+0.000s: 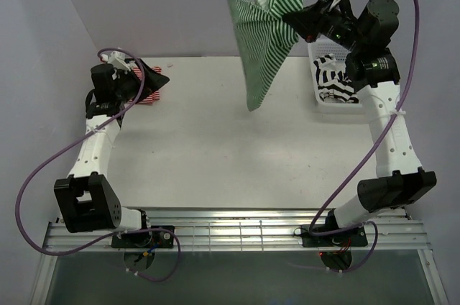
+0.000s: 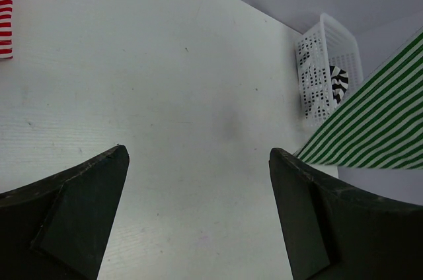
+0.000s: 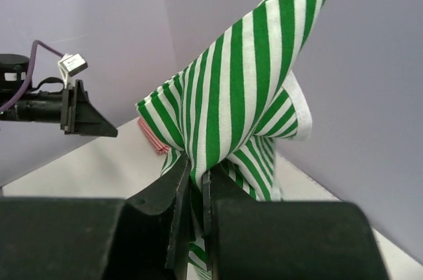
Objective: Fold and stack the tank tops
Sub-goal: Move the tank top to the center of the board, then flatten the tank top out
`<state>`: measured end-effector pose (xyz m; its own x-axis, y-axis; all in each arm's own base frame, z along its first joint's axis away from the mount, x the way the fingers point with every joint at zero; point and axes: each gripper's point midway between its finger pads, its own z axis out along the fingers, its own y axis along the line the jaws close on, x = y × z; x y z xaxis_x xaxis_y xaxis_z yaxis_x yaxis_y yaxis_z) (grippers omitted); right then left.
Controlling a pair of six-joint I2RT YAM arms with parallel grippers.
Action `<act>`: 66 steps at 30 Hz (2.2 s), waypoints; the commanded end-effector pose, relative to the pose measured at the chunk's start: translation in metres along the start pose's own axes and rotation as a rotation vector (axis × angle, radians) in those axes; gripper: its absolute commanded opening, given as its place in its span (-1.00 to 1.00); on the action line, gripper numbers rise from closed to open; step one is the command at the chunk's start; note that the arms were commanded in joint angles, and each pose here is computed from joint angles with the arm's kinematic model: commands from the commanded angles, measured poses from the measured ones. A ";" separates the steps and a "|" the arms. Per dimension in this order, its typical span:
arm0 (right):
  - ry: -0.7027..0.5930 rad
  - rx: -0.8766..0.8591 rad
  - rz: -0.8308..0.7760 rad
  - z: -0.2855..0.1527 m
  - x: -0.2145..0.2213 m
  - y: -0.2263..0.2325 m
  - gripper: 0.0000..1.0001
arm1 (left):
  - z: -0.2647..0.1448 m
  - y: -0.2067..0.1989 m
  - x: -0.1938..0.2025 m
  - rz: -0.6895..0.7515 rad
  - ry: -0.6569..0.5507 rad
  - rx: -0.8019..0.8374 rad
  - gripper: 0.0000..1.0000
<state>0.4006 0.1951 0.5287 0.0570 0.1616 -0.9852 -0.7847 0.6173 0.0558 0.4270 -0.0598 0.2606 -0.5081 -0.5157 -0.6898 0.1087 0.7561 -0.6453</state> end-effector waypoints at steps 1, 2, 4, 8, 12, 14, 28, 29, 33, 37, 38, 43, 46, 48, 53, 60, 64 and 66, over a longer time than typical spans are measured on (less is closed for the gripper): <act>0.029 -0.059 0.068 -0.003 0.028 0.007 -0.85 | -0.024 -0.019 -0.007 -0.010 -0.057 0.014 0.96; 0.049 0.030 0.101 -0.004 0.040 -0.008 -0.83 | -0.024 -0.015 -0.003 -0.030 -0.051 -0.004 0.96; 0.137 0.159 0.186 -0.013 0.089 -0.032 -0.75 | -0.025 -0.008 0.005 -0.059 -0.027 -0.038 0.96; 0.393 0.544 0.363 -0.065 0.216 -0.086 0.29 | -0.021 0.005 0.033 -0.131 0.060 -0.059 0.96; 0.597 0.646 0.446 -0.112 0.306 -0.078 0.80 | -0.018 0.027 0.082 -0.229 0.185 -0.116 0.96; 0.673 0.680 0.470 -0.134 0.335 -0.070 0.80 | -0.015 0.027 0.104 -0.244 0.244 -0.118 0.96; 0.845 0.374 0.344 -0.130 0.366 0.065 0.80 | -0.002 0.019 0.258 -0.148 0.604 -0.263 0.96; 0.874 0.374 0.334 -0.132 0.373 0.073 0.80 | 0.002 0.020 0.256 -0.124 0.600 -0.270 0.96; 0.950 0.312 0.328 -0.136 0.391 0.121 0.80 | 0.035 0.014 0.242 -0.046 0.581 -0.267 0.96; 0.951 0.295 0.397 -0.144 0.407 0.166 0.80 | 0.059 0.023 0.254 0.010 0.628 -0.288 0.96; 0.959 0.296 0.415 -0.151 0.413 0.170 0.80 | 0.064 0.029 0.263 0.019 0.654 -0.306 0.96; 0.961 0.306 0.459 -0.165 0.422 0.179 0.80 | 0.087 0.032 0.273 0.148 0.671 -0.332 0.93; 0.966 0.317 0.455 -0.170 0.423 0.179 0.80 | 0.089 0.043 0.286 0.200 0.697 -0.397 0.66; 0.971 0.331 0.450 -0.175 0.423 0.178 0.80 | 0.092 0.044 0.289 0.228 0.702 -0.414 0.40; 0.963 0.338 0.448 -0.178 0.421 0.177 0.80 | 0.086 0.051 0.297 0.308 0.704 -0.475 0.30; 0.990 0.361 0.419 -0.188 0.426 0.176 0.80 | 0.085 0.055 0.315 0.337 0.749 -0.475 -0.13; 0.999 0.370 0.402 -0.192 0.426 0.177 0.80 | 0.080 0.059 0.331 0.355 0.786 -0.470 -0.34; 1.010 0.356 0.392 -0.193 0.428 0.182 0.80 | 0.082 0.061 0.333 0.356 0.786 -0.476 -0.68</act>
<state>0.1683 0.2307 0.0871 -0.8073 -0.1992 -0.5555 -0.4129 0.8632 0.2905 0.3775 -0.2314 0.0168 -0.8924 -0.0115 -0.4510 0.0913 0.9744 -0.2055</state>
